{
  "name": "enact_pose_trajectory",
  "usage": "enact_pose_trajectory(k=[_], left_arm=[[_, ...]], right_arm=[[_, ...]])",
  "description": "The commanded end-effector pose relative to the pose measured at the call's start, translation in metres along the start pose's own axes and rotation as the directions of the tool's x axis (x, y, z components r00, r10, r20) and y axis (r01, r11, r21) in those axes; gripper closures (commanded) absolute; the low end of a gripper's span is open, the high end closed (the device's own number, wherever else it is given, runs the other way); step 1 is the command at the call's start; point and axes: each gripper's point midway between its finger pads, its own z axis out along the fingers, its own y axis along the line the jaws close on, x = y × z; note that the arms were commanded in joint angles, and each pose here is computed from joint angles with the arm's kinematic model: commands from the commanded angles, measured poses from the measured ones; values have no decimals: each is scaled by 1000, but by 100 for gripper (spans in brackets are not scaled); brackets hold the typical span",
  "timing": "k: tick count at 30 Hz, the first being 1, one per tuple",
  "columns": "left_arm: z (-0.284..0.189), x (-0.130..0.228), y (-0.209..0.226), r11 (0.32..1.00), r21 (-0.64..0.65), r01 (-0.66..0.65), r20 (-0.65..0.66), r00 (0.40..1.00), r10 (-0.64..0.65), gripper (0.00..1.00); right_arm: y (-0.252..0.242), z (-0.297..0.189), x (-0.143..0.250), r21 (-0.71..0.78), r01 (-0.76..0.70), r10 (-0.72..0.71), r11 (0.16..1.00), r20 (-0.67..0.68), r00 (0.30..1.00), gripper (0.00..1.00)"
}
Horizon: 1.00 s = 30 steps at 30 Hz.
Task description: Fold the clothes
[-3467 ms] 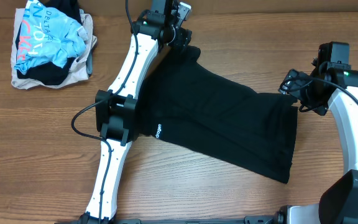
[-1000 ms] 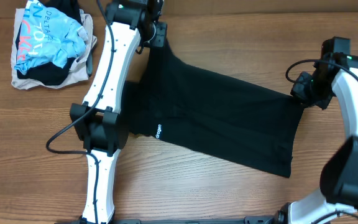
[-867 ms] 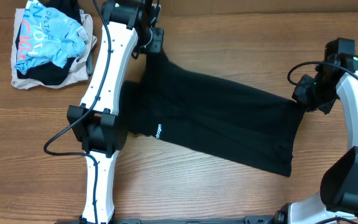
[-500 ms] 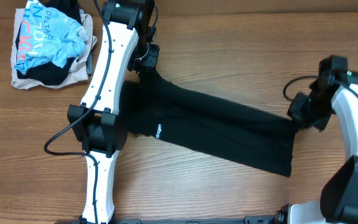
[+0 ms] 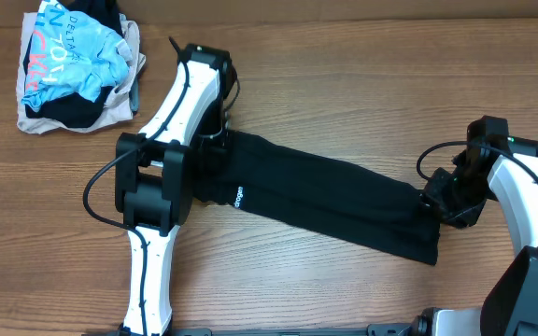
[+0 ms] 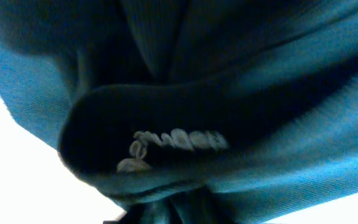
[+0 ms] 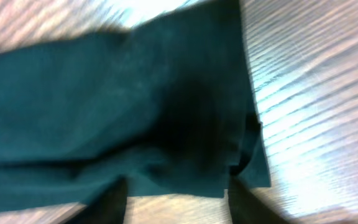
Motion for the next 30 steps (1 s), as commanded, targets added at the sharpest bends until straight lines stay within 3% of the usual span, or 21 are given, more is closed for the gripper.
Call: enact_pose_trajectory(k=[1,7,8,9,10,11,17,22,26,30], left_arm=[[5,4,7,998,-62,-27,-13,1000,26,63],[-16,-11,11,998,-67,-7,82,997,12,53],[-27,-17,11,998,-64,7,122,992,1,46],[-36,-21,12,998,-60,17,158,987,-7,32],[-47,-26,13,998,-58,23,194,981,-11,5],[-57,-29,16,998,-59,31,228,974,-17,0],[-129,-47,33,993,0,122,462,880,-108,0],[-165,-51,42,989,61,133,564,814,-144,0],[-167,-51,49,987,68,146,571,806,-159,0],[-167,-52,51,986,69,150,572,804,-162,0]], right_arm=[[-1,-3,3,-5,0,0,1000,13,1000,22],[-3,-1,-4,5,4,-5,1000,47,999,5],[-3,0,-6,9,5,-6,1000,55,998,1],[-4,1,-8,14,5,-6,1000,63,998,0],[-5,3,-9,18,5,-6,1000,71,997,0],[-6,4,-10,18,5,-6,1000,75,997,0],[-17,24,-12,12,-25,24,1000,88,996,0],[-30,43,-8,8,-67,66,998,86,994,0],[-32,59,-4,-10,-115,115,993,86,990,9],[-24,70,2,-71,-111,116,991,70,991,26]])
